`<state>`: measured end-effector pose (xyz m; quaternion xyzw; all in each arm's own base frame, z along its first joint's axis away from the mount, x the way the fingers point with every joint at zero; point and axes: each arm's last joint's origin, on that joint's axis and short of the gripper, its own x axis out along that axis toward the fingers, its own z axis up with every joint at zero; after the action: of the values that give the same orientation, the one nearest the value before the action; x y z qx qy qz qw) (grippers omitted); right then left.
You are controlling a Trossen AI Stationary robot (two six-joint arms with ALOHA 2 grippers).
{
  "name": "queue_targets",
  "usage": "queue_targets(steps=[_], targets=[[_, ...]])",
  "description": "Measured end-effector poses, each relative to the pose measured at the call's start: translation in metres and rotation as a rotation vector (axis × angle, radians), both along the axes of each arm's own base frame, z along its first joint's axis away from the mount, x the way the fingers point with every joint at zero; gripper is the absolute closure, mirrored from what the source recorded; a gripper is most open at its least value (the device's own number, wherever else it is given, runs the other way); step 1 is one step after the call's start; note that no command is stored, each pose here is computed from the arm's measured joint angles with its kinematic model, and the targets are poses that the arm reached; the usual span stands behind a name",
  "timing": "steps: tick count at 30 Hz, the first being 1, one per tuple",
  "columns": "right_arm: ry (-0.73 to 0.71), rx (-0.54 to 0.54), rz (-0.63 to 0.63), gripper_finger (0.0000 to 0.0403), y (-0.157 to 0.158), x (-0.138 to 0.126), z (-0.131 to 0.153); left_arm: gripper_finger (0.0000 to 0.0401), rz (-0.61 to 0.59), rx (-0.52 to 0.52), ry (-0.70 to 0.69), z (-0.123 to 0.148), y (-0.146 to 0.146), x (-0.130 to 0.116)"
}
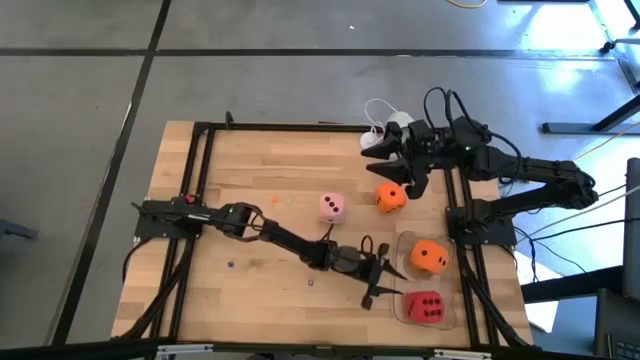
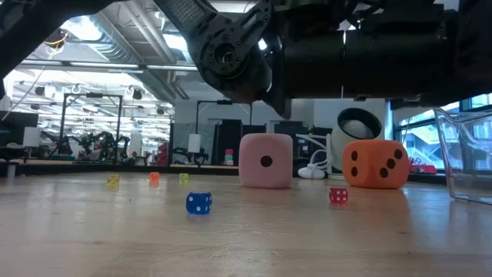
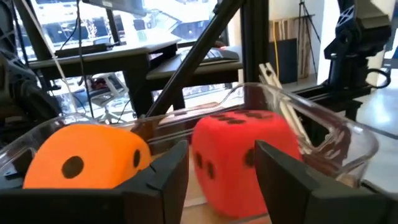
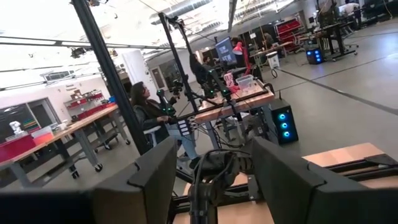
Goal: Pick & Place Dice
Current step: Put the small green die into the transparent container
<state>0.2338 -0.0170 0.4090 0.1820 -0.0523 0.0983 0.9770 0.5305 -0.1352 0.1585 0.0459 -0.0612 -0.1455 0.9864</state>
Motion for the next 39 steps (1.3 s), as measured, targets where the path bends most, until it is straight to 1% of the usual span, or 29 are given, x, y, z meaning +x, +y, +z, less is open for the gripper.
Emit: queue_targets(steps=[3, 6, 10, 14, 17, 21, 26, 29, 34, 39], targets=[[0.001, 0.000, 0.013, 0.0195, 0.004, 0.000, 0.000, 0.0227, -0.009, 0.005, -0.017, 0.007, -0.005, -0.002], [0.013, -0.015, 0.026, 0.0195, 0.007, 0.001, -0.002, 0.0228, -0.020, 0.034, -0.028, 0.021, -0.010, -0.006], [0.051, -0.014, 0.041, 0.0195, 0.011, 0.001, -0.005, 0.0226, -0.029, 0.092, 0.060, 0.039, -0.014, -0.011], [0.079, -0.011, 0.050, 0.0195, 0.015, 0.002, -0.008, 0.0228, -0.044, 0.109, 0.150, 0.063, -0.014, -0.020], [0.083, -0.011, 0.052, 0.0195, 0.020, 0.002, -0.008, 0.0233, -0.087, 0.119, 0.190, 0.078, -0.016, -0.028], [0.099, -0.030, 0.044, 0.0195, 0.026, 0.004, -0.011, 0.0240, -0.092, 0.136, 0.243, 0.087, -0.017, -0.043], [0.128, -0.059, 0.024, 0.0195, 0.033, 0.011, -0.018, 0.0247, -0.079, 0.153, 0.266, 0.097, -0.011, -0.072], [0.146, -0.087, 0.011, 0.0195, 0.037, 0.017, -0.023, 0.0250, -0.055, 0.137, 0.291, 0.097, -0.007, -0.093], [0.192, -0.141, 0.015, 0.0195, 0.042, 0.032, -0.036, 0.0253, 0.038, 0.090, 0.275, 0.094, -0.004, -0.135], [0.252, -0.165, 0.033, 0.0195, 0.047, 0.049, -0.053, 0.0255, 0.179, 0.086, 0.242, 0.086, -0.007, -0.181]])
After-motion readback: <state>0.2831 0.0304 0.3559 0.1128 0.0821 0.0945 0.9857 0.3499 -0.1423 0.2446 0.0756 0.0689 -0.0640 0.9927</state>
